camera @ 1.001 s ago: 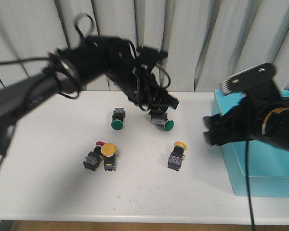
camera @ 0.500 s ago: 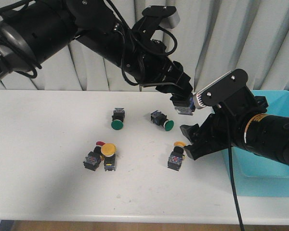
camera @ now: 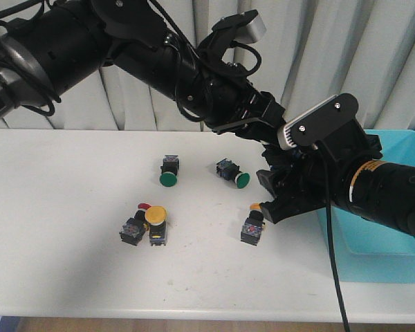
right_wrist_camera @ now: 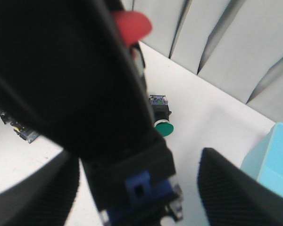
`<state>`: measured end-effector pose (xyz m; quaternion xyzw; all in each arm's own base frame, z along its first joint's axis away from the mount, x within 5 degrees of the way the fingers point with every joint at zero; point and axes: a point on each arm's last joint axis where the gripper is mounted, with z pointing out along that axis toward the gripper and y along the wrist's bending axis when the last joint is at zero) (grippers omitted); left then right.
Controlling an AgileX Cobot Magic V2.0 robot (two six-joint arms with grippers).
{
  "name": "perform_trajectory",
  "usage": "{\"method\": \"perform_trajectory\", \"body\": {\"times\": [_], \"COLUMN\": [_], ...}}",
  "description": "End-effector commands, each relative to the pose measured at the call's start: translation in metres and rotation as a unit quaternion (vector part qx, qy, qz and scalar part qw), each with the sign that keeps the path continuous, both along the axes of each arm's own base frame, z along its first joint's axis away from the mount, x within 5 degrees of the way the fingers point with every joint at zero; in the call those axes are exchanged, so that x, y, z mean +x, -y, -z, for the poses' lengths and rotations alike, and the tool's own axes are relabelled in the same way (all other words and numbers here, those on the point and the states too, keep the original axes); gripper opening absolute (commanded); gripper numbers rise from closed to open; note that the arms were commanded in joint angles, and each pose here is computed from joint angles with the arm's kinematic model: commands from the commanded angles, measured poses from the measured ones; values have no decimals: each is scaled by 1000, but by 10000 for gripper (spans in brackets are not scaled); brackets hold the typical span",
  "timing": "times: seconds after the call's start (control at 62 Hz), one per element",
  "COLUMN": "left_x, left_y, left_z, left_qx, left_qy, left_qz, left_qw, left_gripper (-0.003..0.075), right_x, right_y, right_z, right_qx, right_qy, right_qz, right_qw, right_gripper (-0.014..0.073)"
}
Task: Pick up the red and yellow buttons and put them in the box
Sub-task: 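Hand the red-capped button from the left gripper to the right gripper, then carry the red button into the blue box with the right gripper and release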
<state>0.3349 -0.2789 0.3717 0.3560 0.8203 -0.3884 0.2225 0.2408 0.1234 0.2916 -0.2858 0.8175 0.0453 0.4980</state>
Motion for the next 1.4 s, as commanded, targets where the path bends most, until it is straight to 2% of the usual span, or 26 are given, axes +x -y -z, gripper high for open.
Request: {"method": "perform_trajectory", "body": {"times": [0.0,0.129,0.178,0.291,0.436,0.71,0.855,1.033,1.259,1.388], "left_x": [-17,-16,-16,-15,-13,-9,-12,-19,-27,-30], "left_y": [-4,-4,-4,-4,-6,-10,-12,-18,-40,-56], "left_z": [-38,-39,-39,-39,-37,-33,-38,-50,-68,-79], "left_qx": [-60,-62,-63,-63,-46,-12,-15,-11,57,99], "left_qy": [22,20,21,27,44,65,70,94,171,211], "left_qz": [0,-3,-6,-8,-13,-20,-20,-23,-49,-86], "left_qw": [998,998,998,998,998,998,997,995,982,969], "left_gripper": [-8,-6,-5,7,76,378,485,514,513,474], "right_x": [0,0,0,0,0,0,0,0,2,13], "right_y": [-3,-3,-3,-3,-3,-2,-2,-2,1,22], "right_z": [-25,-25,-25,-25,-25,-25,-25,-24,-26,-35], "right_qx": [32,33,33,33,33,31,29,26,-16,21], "right_qy": [62,62,62,62,61,60,60,59,74,65], "right_qz": [-15,-15,-15,-15,-15,-13,-13,-13,-21,45], "right_qw": [997,997,997,997,997,998,998,998,997,997], "right_gripper": [341,60,-15,-8,-7,-6,-4,-3,-3,-3]}}
